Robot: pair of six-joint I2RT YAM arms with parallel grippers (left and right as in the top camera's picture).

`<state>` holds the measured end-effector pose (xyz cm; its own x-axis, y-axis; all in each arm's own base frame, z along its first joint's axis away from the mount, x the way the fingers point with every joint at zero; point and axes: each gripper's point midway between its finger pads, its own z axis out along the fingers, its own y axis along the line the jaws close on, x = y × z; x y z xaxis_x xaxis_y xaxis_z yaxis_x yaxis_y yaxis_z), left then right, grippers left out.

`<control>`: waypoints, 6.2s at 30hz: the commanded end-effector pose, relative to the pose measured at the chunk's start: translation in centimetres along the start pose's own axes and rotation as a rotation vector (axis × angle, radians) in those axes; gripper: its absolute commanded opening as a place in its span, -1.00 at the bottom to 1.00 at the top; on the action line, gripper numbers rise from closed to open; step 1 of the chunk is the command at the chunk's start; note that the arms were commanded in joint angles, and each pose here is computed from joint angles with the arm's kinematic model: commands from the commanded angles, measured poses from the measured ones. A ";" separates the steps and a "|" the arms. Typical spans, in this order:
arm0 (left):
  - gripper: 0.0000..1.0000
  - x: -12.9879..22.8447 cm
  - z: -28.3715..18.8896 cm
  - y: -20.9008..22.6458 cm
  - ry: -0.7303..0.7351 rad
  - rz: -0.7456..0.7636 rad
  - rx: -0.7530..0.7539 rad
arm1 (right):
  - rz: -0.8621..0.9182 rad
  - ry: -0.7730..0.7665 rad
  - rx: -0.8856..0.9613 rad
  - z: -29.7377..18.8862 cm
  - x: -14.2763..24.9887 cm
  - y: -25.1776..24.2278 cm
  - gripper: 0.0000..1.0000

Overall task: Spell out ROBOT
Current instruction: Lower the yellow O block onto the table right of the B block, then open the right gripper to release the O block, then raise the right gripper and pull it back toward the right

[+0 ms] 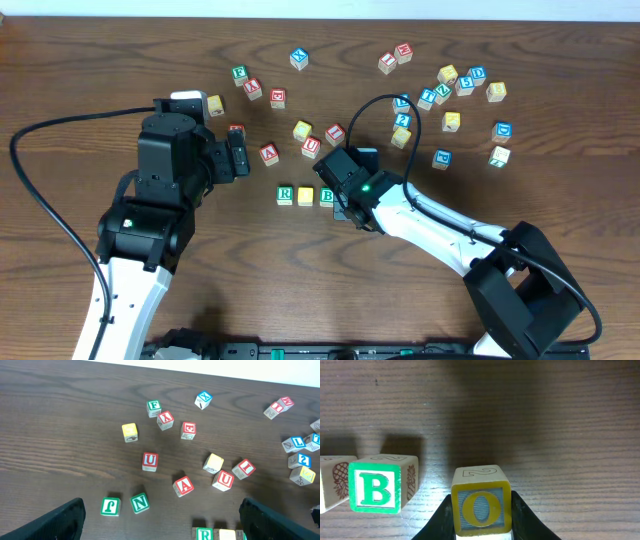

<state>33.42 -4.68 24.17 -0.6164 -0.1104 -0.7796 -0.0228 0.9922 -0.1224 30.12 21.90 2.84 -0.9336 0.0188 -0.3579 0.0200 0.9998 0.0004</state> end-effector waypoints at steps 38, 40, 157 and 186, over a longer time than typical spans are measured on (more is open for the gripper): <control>0.93 -0.3 -0.2 0.2 -0.009 0.000 -0.006 | -0.030 -0.024 -0.029 1.4 0.2 1.8 -0.98; 0.93 -0.3 -0.2 0.2 -0.009 0.000 -0.006 | -0.034 -0.022 -0.027 1.5 0.3 1.8 -0.98; 0.93 -0.3 -0.2 0.2 -0.009 0.000 -0.006 | 0.632 -0.083 0.134 1.7 -22.1 -14.4 0.51; 0.93 -0.3 -0.2 0.2 -0.009 0.000 -0.006 | 0.555 -0.132 0.124 4.8 -24.1 -15.8 0.48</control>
<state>33.42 -4.68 24.15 -0.6170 -0.1103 -0.7792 -0.0229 0.9922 -0.1223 53.59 6.17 7.06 -0.7172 0.5450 -0.4342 0.5453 0.8269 0.1372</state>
